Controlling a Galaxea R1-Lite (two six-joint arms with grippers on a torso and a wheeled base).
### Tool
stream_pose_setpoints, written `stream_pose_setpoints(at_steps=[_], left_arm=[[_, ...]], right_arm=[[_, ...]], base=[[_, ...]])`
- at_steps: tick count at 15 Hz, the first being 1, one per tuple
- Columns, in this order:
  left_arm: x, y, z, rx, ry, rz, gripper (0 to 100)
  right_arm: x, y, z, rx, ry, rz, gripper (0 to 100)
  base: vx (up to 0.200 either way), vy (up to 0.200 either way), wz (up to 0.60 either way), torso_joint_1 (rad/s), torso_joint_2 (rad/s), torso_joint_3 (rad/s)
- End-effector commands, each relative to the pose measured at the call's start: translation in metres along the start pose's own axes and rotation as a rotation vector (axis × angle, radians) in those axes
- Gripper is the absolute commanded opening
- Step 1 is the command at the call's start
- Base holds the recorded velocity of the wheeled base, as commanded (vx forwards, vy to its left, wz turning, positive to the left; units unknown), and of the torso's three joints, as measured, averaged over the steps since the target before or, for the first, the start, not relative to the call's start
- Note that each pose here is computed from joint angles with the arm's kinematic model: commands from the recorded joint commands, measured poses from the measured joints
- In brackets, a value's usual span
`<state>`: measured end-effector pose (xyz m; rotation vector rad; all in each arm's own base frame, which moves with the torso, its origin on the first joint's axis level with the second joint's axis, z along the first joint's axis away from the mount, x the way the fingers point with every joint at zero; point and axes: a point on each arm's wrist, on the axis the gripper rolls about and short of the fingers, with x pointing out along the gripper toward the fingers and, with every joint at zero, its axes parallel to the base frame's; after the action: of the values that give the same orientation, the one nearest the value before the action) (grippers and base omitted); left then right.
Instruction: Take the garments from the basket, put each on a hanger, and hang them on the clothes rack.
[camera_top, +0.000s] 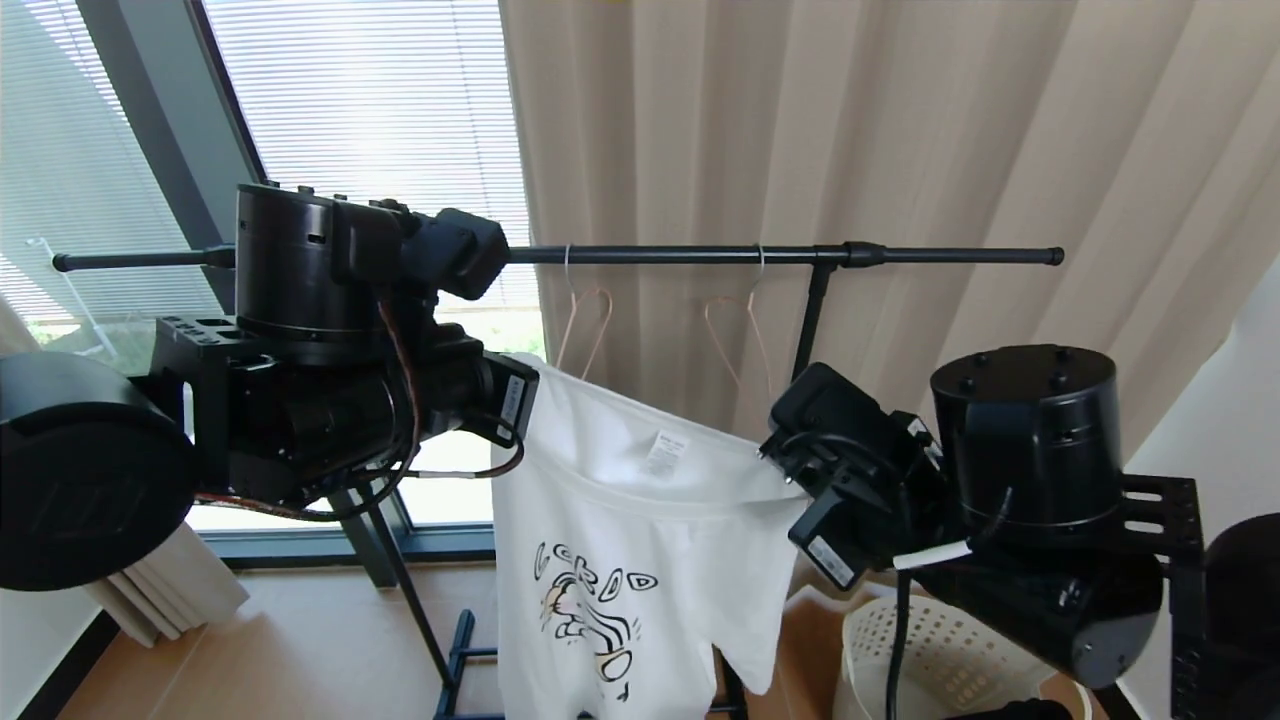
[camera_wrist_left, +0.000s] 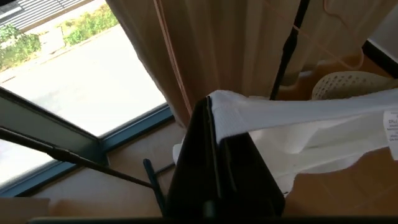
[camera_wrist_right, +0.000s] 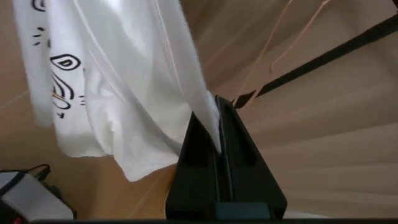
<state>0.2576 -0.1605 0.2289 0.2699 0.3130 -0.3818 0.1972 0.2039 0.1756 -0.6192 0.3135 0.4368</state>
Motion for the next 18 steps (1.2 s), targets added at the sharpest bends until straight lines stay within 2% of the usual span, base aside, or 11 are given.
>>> stream_pose_setpoints(at_steps=[1,4,5,7,9,11,12,15,18], left_arm=[[0.012,-0.004,0.008,0.003,-0.009,-0.047,0],[0.02,-0.009,0.017,0.003,-0.024,-0.088,0],[0.025,-0.012,0.024,0.003,-0.046,-0.128,0],[0.035,-0.018,0.036,0.003,-0.089,-0.202,0],[0.037,-0.023,0.045,0.005,-0.121,-0.254,0],[0.038,-0.028,0.048,0.011,-0.138,-0.307,0],[0.038,-0.029,0.047,0.013,-0.135,-0.31,0],[0.037,-0.025,0.047,0.004,-0.132,-0.296,0],[0.03,-0.009,0.045,-0.005,-0.091,-0.249,0]], right_arm=[[-0.042,0.012,0.018,0.023,-0.09,0.115,0],[-0.055,0.036,0.024,0.033,-0.104,0.226,0],[-0.061,0.054,0.028,0.059,-0.118,0.286,0],[-0.06,0.084,0.04,0.141,-0.11,0.358,0],[-0.052,0.101,0.051,0.23,-0.1,0.385,0],[-0.041,0.123,0.069,0.377,-0.092,0.39,0],[-0.041,0.123,0.078,0.435,-0.107,0.373,0],[-0.042,0.104,0.079,0.45,-0.116,0.338,0],[-0.047,0.06,0.056,0.291,-0.024,0.251,0]], base=[[0.0,0.0,0.0,0.0,0.0,0.0],[0.0,0.0,0.0,0.0,0.0,0.0],[0.0,0.0,0.0,0.0,0.0,0.0],[0.0,0.0,0.0,0.0,0.0,0.0],[0.0,0.0,0.0,0.0,0.0,0.0],[0.0,0.0,0.0,0.0,0.0,0.0],[0.0,0.0,0.0,0.0,0.0,0.0],[0.0,0.0,0.0,0.0,0.0,0.0],[0.0,0.0,0.0,0.0,0.0,0.0]])
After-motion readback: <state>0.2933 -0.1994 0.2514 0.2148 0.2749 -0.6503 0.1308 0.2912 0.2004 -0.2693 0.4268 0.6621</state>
